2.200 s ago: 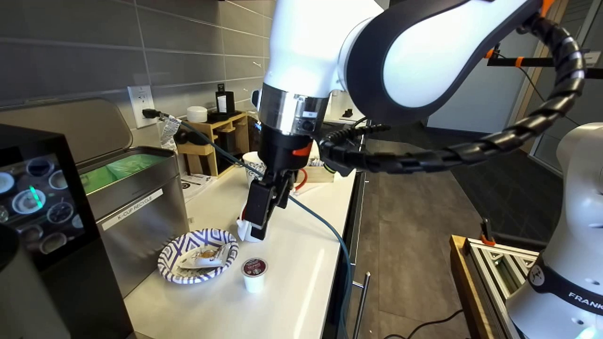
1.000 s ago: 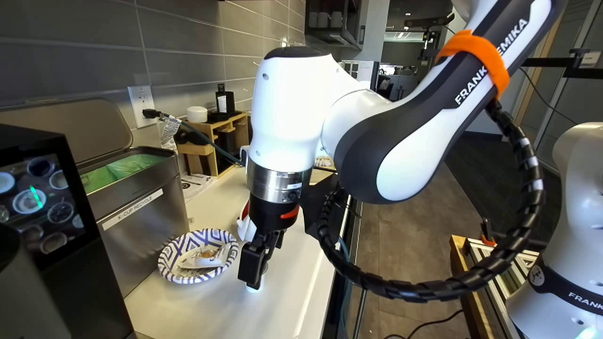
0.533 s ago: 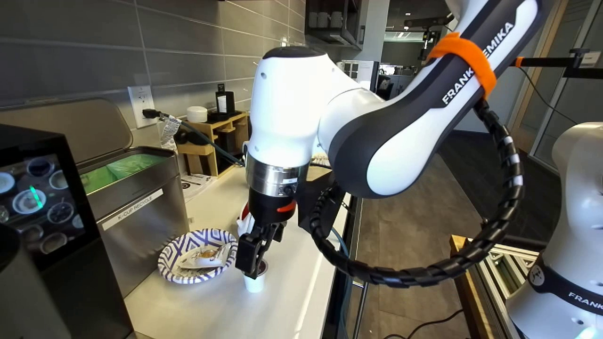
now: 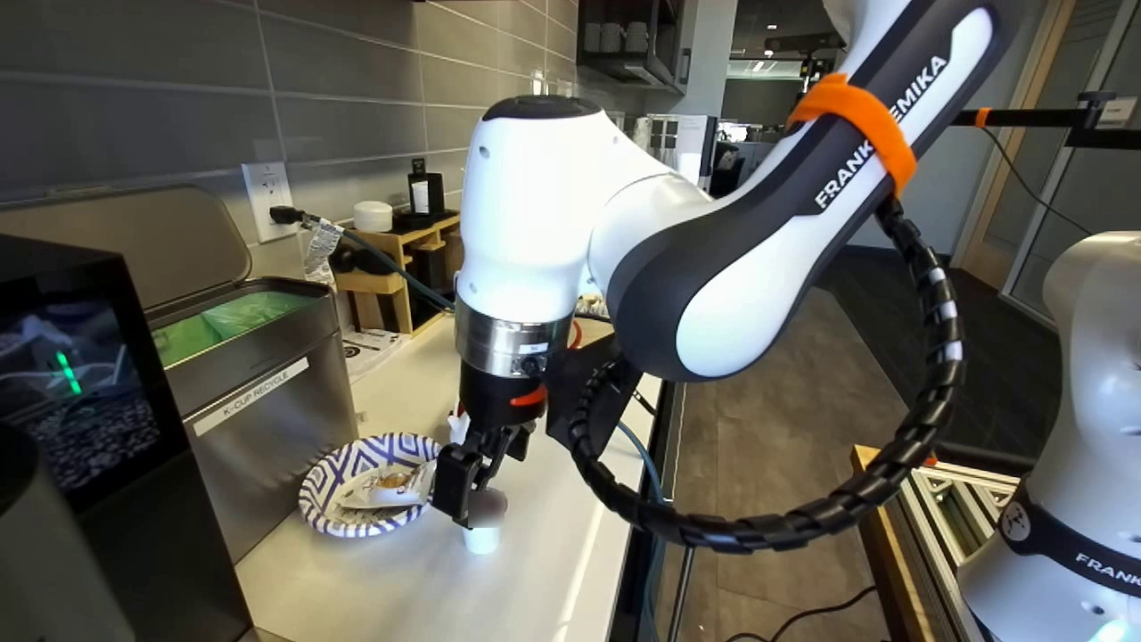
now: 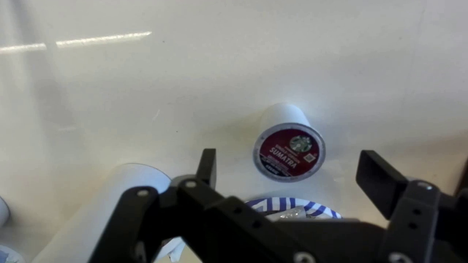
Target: Put the coffee pod inside the coffeemaker chamber.
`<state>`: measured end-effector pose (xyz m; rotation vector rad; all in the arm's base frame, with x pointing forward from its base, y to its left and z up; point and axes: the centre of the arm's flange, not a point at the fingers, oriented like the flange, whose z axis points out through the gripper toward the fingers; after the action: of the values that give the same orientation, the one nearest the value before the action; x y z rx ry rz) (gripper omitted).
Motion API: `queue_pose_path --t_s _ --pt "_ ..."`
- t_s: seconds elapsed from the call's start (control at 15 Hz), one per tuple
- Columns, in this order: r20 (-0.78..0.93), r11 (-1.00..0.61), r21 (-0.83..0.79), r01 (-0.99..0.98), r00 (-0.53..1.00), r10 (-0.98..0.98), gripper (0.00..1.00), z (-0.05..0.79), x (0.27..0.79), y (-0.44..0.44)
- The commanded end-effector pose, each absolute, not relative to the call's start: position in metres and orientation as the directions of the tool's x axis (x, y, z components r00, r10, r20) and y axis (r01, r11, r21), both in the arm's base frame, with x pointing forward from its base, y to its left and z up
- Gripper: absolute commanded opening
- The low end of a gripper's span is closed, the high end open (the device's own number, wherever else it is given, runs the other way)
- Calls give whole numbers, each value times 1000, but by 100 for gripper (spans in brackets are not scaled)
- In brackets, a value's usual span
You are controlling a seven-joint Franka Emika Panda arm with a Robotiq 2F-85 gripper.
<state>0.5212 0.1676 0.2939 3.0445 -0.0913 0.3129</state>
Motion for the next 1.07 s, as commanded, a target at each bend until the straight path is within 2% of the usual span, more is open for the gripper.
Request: queue_pose_path --t_s 0.0,0.2,0.4,0.47,0.87,1.0 --pt "200 -990 108 -88 978 -65 94 284 528 174" --pt "195 -989 121 -89 979 -64 91 279 531 175" --pt "193 -988 123 -93 979 -68 82 275 534 178" --pt "193 -988 122 -91 979 -66 85 275 534 179" --pt "187 -989 121 -88 980 -64 80 272 538 182" --pt "180 -989 117 -91 981 -69 83 271 539 177"
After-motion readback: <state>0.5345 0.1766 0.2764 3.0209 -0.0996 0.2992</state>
